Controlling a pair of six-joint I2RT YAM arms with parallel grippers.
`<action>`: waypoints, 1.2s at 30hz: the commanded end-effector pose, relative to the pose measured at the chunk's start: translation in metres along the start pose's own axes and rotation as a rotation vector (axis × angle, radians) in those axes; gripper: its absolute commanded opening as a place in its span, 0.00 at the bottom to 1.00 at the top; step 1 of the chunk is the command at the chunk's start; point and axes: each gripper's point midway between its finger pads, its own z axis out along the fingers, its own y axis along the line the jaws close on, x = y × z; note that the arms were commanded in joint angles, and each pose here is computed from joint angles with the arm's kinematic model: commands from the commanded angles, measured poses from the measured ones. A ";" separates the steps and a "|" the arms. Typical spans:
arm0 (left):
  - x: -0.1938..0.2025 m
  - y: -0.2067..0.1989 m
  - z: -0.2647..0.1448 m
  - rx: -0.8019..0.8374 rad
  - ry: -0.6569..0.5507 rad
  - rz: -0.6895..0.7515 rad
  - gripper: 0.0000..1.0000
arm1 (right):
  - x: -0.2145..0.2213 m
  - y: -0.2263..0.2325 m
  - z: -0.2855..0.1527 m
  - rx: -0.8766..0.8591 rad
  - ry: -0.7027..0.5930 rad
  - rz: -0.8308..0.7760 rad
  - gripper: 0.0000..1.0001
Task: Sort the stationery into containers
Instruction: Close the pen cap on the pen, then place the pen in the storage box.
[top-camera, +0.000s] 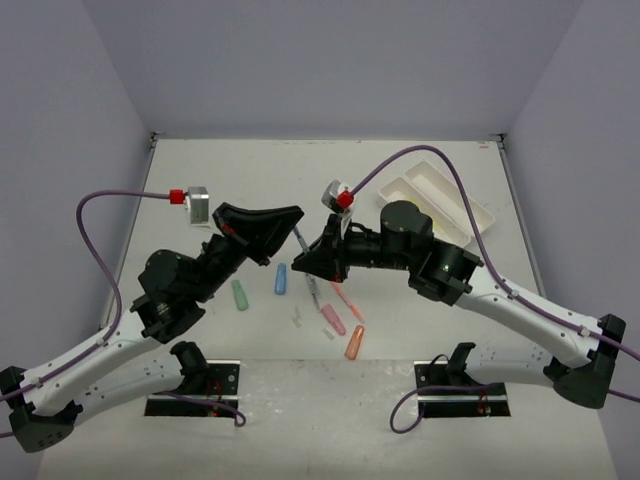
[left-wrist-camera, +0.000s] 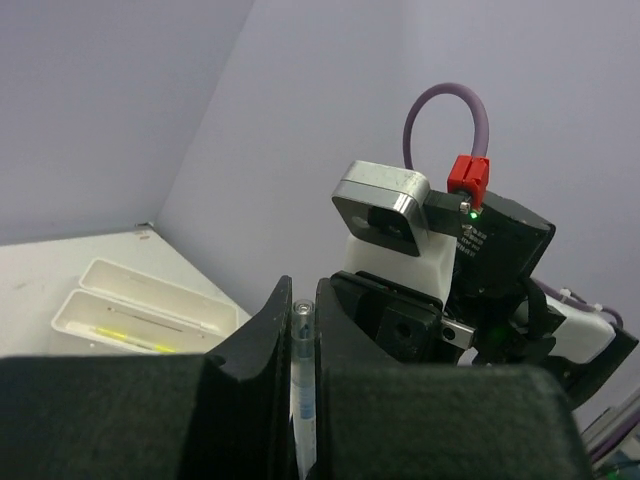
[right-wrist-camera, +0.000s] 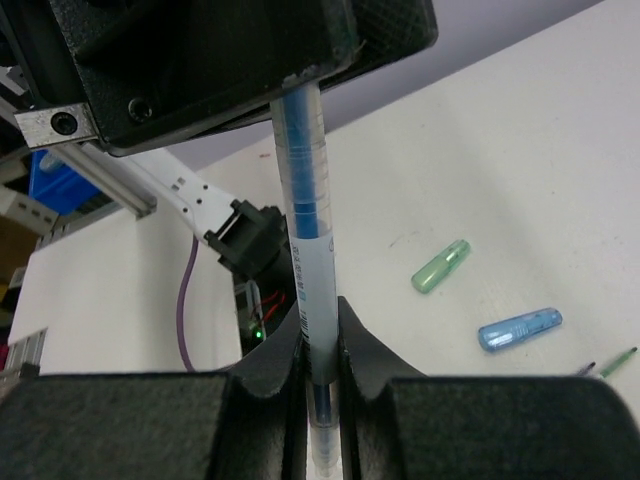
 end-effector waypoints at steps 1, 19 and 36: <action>0.106 0.000 -0.032 0.080 0.355 -0.134 0.00 | -0.165 -0.001 -0.025 0.082 -0.403 -0.158 0.00; -0.049 0.111 -0.093 -0.890 0.041 0.182 1.00 | 0.028 -0.206 -0.092 0.762 0.110 -0.302 0.00; 0.025 0.124 -0.113 -0.773 0.360 0.308 1.00 | 0.095 -0.411 -0.217 1.306 0.696 -0.051 0.15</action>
